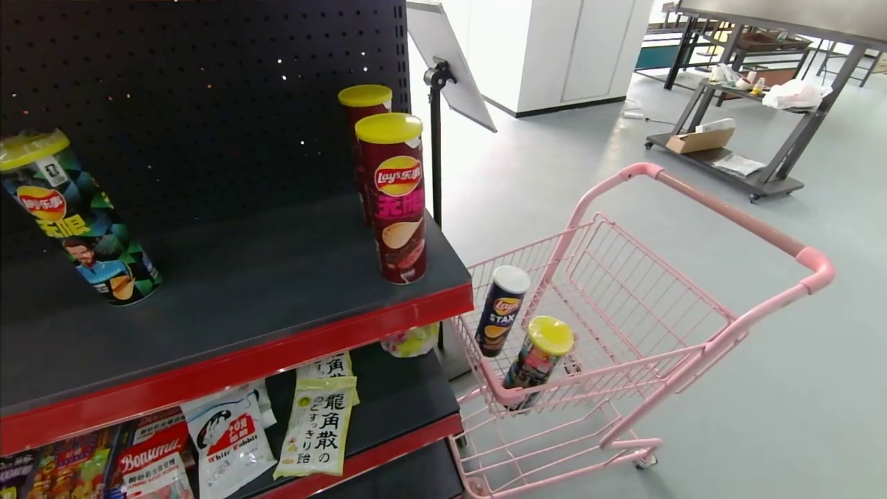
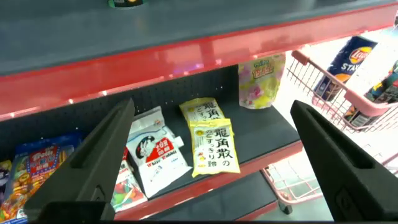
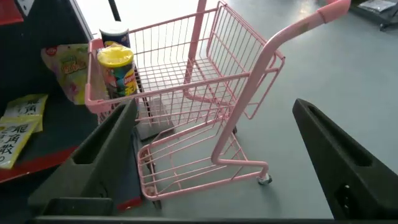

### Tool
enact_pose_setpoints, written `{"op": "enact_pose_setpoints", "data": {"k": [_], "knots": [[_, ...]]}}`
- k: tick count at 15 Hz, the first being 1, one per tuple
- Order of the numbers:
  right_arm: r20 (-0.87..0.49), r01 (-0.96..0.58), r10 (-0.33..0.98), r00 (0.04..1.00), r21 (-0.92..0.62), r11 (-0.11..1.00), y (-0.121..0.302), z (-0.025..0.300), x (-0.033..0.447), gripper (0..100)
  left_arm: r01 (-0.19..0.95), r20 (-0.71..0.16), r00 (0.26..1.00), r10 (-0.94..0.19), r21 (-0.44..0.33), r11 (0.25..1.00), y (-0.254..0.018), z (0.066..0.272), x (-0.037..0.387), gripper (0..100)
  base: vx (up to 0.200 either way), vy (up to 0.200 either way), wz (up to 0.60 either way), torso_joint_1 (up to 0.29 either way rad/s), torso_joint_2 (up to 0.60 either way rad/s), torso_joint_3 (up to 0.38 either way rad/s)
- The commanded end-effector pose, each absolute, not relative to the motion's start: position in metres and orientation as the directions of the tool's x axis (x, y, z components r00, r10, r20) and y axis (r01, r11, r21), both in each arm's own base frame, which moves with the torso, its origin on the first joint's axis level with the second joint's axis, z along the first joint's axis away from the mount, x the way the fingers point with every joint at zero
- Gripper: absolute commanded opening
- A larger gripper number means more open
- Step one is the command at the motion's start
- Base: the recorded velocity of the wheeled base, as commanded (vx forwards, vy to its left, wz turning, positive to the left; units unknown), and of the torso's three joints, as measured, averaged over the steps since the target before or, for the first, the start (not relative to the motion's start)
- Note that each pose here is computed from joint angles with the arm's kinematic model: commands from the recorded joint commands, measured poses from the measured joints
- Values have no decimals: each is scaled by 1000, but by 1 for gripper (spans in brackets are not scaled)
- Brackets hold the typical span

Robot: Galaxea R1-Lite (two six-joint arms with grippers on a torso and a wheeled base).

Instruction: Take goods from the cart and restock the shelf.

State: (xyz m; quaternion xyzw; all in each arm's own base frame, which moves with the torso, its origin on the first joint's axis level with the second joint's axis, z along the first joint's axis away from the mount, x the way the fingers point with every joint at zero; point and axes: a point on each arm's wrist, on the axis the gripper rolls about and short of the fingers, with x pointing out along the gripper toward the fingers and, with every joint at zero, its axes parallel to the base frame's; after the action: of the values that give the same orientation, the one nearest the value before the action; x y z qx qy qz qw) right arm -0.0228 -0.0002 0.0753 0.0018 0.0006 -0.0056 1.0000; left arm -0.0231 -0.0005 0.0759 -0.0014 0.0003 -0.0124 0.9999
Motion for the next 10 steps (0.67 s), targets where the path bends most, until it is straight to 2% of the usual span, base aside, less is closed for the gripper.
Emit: {"op": "enact_pose_setpoints", "data": {"k": [1, 5, 10], "knots": [[-2, 11, -11, 1000, 3, 1000, 0, 75, -23, 100, 25, -2, 1000, -25, -3, 1000, 0, 76, -23, 100, 0, 0, 0, -149, 364, 207], [-2, 11, -11, 1000, 3, 1000, 0, 75, -23, 100, 25, -2, 1000, -25, -3, 1000, 0, 76, -23, 100, 0, 0, 0, -165, 401, 243], [-2, 11, -11, 1000, 3, 1000, 0, 75, -23, 100, 25, -2, 1000, -25, -3, 1000, 0, 76, -23, 100, 0, 0, 0, -202, 540, 334]]}}
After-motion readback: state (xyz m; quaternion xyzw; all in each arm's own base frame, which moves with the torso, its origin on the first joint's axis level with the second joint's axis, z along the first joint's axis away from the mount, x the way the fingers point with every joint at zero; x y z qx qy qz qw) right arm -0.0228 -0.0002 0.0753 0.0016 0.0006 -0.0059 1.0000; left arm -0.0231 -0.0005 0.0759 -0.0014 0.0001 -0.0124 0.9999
